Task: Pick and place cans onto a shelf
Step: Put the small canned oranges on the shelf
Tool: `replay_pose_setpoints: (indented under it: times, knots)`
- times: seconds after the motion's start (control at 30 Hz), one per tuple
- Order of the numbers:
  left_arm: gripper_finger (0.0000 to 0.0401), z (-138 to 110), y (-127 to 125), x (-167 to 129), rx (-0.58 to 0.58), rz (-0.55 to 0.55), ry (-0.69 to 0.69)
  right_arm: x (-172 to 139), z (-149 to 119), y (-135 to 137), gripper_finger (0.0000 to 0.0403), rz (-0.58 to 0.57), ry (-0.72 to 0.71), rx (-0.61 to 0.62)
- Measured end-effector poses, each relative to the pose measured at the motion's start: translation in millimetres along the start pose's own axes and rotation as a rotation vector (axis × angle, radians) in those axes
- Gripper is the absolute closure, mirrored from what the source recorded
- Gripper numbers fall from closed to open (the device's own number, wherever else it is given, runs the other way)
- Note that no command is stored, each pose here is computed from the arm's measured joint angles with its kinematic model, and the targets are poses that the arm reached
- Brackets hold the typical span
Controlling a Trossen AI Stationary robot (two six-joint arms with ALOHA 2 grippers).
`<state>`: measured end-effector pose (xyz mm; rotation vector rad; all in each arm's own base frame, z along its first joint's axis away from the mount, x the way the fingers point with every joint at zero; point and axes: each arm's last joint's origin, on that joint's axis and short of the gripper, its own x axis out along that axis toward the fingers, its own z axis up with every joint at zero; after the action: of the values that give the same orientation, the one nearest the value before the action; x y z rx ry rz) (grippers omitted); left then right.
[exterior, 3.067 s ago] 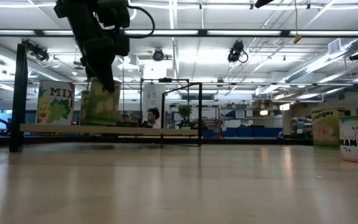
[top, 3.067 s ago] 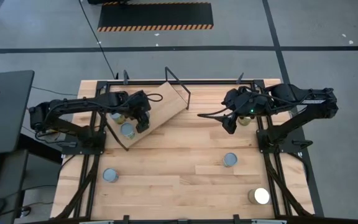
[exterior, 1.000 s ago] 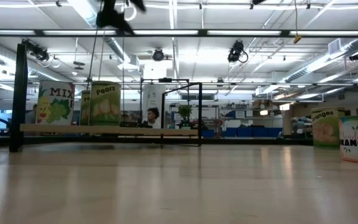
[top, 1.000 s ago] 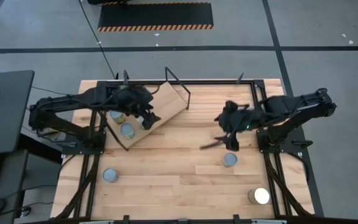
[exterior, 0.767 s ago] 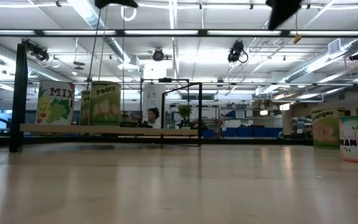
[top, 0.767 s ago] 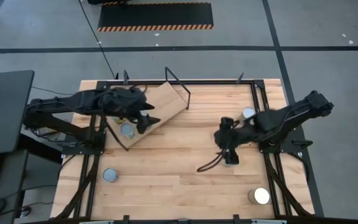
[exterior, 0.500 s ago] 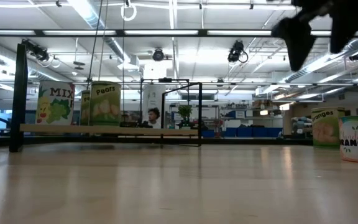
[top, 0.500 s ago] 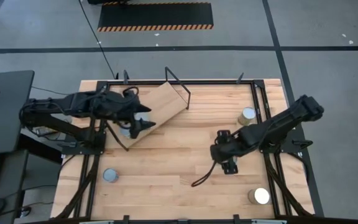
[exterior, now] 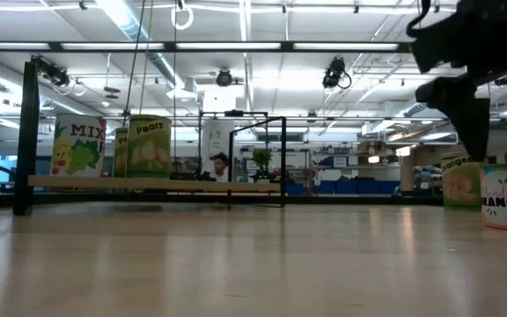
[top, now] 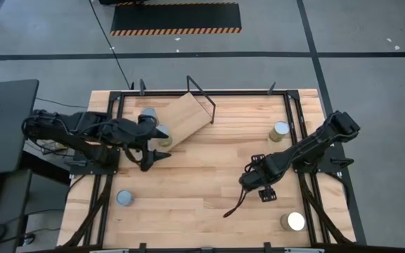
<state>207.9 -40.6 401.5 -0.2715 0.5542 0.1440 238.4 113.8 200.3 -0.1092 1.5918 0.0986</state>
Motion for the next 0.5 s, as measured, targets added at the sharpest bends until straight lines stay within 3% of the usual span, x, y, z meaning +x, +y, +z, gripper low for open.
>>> replay_pose_setpoints:
  times: [0.13,0.3,0.5]
  knots:
    - [0.0056,-1,-3,-1,0.010,0.006,-0.006,9,-4,-5,0.0010,-0.051,0.008,0.000]
    - [0.0056,-2,-5,-2,0.012,-0.003,-0.005,27,-11,-5,0.0014,0.052,0.048,-0.011]
    - [0.0056,-2,-5,-2,-0.001,-0.003,-0.006,42,-18,-8,0.0035,0.054,0.065,-0.014]
